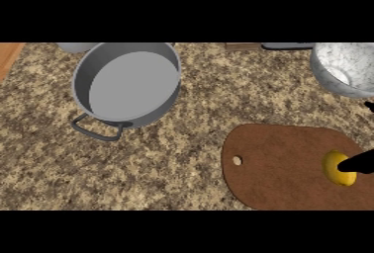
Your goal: Pick the lemon from the cutting board and place it in the pot
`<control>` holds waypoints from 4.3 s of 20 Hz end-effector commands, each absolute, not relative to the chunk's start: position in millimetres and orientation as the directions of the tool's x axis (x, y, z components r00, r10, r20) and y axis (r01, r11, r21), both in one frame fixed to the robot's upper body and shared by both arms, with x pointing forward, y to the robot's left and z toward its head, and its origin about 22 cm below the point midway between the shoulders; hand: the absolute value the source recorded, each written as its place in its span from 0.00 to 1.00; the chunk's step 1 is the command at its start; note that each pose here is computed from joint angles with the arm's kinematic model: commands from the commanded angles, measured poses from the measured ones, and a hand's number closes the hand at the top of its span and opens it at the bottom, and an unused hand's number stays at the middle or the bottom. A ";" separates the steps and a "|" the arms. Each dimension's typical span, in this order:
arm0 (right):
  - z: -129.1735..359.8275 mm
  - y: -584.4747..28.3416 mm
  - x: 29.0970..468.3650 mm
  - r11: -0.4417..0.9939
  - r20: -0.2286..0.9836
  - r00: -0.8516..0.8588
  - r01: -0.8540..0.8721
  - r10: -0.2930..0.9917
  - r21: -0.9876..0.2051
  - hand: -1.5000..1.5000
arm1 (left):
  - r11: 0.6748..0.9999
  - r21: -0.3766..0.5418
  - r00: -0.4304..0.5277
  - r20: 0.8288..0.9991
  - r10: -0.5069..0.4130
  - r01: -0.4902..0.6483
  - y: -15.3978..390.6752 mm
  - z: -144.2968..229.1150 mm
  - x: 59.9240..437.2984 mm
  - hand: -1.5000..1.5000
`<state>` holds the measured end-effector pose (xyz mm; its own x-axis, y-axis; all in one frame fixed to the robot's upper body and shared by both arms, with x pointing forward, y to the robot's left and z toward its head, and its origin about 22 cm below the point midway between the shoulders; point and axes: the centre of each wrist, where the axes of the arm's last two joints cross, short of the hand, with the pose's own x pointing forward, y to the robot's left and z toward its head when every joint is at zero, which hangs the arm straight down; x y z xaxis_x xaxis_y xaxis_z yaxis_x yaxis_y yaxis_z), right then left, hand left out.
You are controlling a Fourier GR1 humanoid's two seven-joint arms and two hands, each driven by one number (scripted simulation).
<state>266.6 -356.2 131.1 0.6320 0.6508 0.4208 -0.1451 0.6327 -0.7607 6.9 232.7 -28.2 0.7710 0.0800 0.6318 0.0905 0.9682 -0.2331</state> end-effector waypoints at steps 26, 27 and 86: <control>91.8 -326.9 254.8 0.550 0.223 0.724 -0.251 0.653 -0.796 0.00 | 0.973 -0.161 0.327 0.940 0.100 0.168 230.9 9.0 115.4 0.50; 92.0 -325.2 252.9 0.550 0.225 0.723 -0.249 0.654 -0.798 0.00 | 0.973 -0.154 0.328 0.940 0.091 0.173 229.0 7.4 111.3 0.50; 186.6 -46.9 237.9 0.501 0.518 0.024 0.219 0.855 -0.837 1.00 | 0.969 -0.146 0.371 0.926 0.064 0.198 222.5 -0.2 111.7 0.50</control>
<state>244.2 -68.9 164.0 -0.0092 0.8964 0.4432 0.1765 0.4377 -0.8816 14.8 219.2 -36.1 0.7665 0.0583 0.6396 0.0996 0.9730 -0.2081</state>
